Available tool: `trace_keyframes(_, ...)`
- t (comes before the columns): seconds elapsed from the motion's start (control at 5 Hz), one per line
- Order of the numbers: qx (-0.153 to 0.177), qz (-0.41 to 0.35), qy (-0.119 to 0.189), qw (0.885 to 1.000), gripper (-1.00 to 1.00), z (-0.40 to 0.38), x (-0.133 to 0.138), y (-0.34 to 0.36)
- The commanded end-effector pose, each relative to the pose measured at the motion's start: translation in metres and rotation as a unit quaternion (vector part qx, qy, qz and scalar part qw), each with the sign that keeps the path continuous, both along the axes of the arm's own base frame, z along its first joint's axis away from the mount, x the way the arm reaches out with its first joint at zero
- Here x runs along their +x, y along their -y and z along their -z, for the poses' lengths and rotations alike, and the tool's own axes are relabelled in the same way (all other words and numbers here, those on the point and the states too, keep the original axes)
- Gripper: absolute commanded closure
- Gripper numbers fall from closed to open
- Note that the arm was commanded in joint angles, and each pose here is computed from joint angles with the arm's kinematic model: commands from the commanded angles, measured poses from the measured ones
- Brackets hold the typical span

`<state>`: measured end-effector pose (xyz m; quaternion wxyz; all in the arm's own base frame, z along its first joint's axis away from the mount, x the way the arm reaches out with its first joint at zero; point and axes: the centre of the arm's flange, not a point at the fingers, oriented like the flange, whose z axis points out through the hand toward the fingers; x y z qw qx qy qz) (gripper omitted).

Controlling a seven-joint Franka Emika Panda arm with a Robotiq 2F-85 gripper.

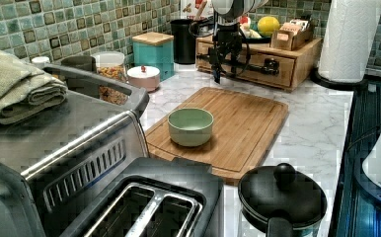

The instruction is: Open the drawer.

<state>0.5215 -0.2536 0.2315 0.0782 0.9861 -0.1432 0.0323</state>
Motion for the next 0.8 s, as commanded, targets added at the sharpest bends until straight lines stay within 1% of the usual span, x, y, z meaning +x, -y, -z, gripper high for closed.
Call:
trace_keyframes(0.2,0.089,-0.042,0.001,0.995,-1.00,0.012,0.047,-0.201)
trace_keyframes(0.4,0.110,-0.024,-0.012,0.994,-1.00,0.010,0.044,-0.256)
trace_keyframes(0.6,0.124,-0.026,-0.023,0.992,-1.00,-0.001,0.042,-0.292)
trace_keyframes(0.8,0.111,-0.008,-0.010,0.994,-1.00,-0.015,0.032,-0.309)
